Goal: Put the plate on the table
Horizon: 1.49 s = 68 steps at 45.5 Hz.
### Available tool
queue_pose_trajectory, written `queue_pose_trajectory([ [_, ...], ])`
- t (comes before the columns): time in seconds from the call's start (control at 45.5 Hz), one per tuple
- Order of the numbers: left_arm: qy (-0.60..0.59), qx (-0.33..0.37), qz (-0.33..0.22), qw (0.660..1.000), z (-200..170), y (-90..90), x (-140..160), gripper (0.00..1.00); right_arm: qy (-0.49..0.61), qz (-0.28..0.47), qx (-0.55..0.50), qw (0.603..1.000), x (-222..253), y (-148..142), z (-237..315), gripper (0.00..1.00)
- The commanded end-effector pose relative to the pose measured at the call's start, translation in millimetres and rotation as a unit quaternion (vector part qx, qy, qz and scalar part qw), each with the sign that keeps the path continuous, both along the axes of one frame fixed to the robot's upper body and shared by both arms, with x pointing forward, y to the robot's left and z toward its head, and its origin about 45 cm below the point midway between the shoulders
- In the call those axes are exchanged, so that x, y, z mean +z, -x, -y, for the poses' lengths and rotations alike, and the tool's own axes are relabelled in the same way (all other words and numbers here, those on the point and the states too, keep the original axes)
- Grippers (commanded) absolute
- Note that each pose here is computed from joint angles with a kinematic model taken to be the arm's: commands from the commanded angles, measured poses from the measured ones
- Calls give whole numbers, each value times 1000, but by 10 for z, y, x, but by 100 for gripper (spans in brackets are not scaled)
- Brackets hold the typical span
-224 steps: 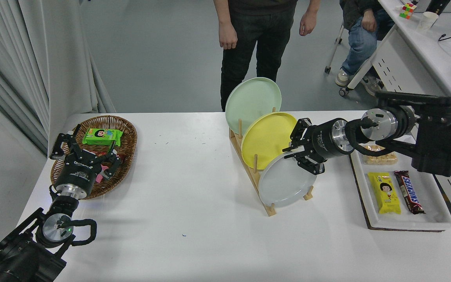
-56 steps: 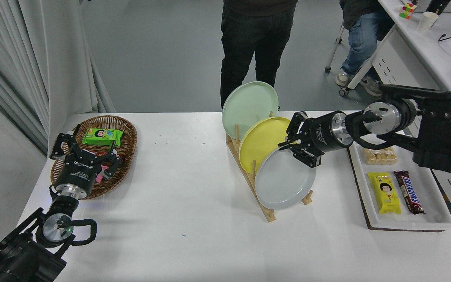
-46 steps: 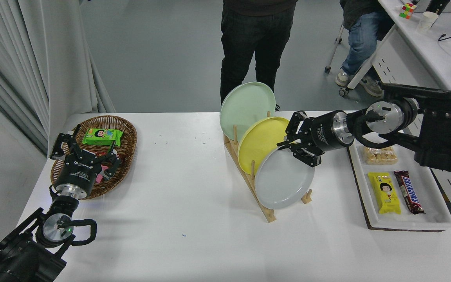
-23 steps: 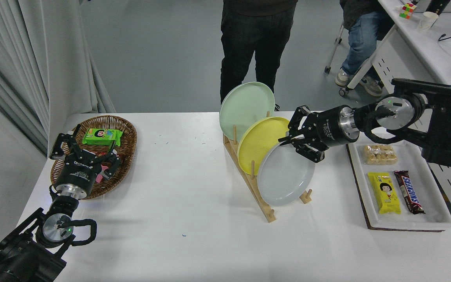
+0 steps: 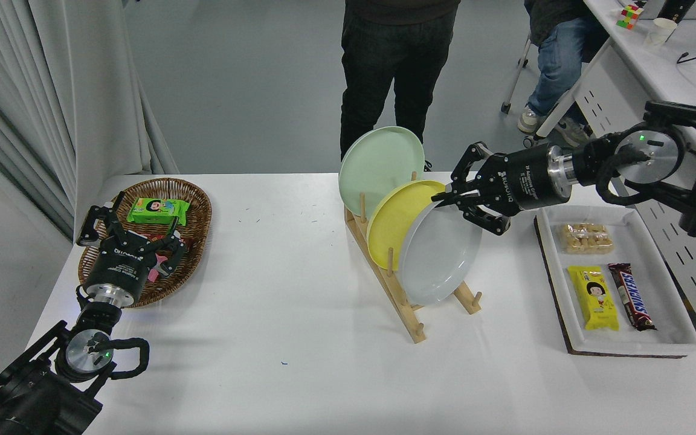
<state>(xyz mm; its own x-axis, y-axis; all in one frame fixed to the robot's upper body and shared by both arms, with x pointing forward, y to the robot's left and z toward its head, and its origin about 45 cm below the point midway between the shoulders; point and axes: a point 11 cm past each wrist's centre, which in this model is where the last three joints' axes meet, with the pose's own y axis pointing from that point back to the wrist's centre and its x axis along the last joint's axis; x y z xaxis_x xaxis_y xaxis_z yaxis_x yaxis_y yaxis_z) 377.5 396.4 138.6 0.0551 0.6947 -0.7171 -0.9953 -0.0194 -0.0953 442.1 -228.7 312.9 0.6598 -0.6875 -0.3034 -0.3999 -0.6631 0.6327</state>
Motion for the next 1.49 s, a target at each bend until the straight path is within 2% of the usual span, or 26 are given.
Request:
queue_pose_trajectory([
  [0.0,0,0,0,1000,0,-1,1,98,-18,20,25,999,230,23,121,0],
  [0.813,0,0,0,1000,0,-1,1,98,-95,95,22,991,1245,-47,9,0],
  [1.473,0,0,0,1000,0,-1,1,98,-144,126,23,981,1755,-41,-152,0],
])
